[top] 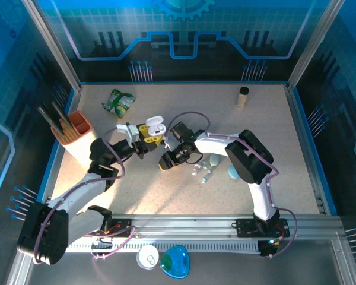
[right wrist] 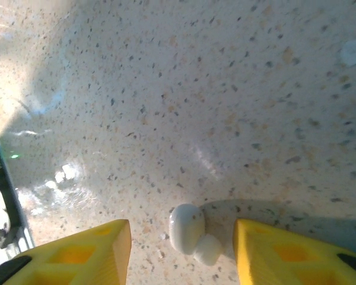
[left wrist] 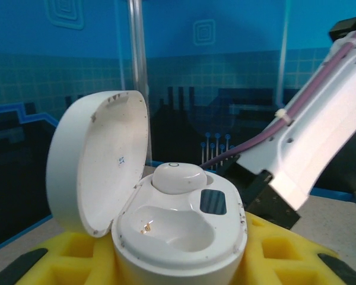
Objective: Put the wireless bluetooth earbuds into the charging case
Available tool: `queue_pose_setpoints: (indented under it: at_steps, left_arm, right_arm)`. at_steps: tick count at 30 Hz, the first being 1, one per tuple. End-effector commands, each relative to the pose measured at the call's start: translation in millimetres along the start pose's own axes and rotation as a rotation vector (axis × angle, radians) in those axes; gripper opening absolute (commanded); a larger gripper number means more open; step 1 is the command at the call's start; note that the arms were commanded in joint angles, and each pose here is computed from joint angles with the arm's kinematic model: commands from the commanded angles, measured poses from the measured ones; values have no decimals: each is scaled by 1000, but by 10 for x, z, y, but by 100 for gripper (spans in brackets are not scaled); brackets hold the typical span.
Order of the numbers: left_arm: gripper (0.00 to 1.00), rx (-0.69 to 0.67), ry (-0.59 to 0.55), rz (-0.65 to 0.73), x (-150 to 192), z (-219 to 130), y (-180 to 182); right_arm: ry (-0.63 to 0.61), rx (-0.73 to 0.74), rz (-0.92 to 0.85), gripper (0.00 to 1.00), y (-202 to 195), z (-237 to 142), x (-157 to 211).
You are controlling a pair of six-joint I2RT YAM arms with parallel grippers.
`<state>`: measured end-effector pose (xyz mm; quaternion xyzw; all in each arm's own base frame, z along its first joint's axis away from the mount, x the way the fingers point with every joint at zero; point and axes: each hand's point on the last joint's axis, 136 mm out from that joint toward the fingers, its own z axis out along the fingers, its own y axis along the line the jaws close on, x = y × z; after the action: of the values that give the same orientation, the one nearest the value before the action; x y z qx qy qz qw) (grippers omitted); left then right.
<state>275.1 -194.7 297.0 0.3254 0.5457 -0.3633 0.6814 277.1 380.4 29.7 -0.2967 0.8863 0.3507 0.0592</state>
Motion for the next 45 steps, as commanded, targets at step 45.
queue_pose_setpoints:
  at_steps: [45]
  left_arm:
    - [34, -532, 47, 45, 22, -378, 1365]
  right_arm:
    - [36, 831, -249, 48, 122, -373, 38]
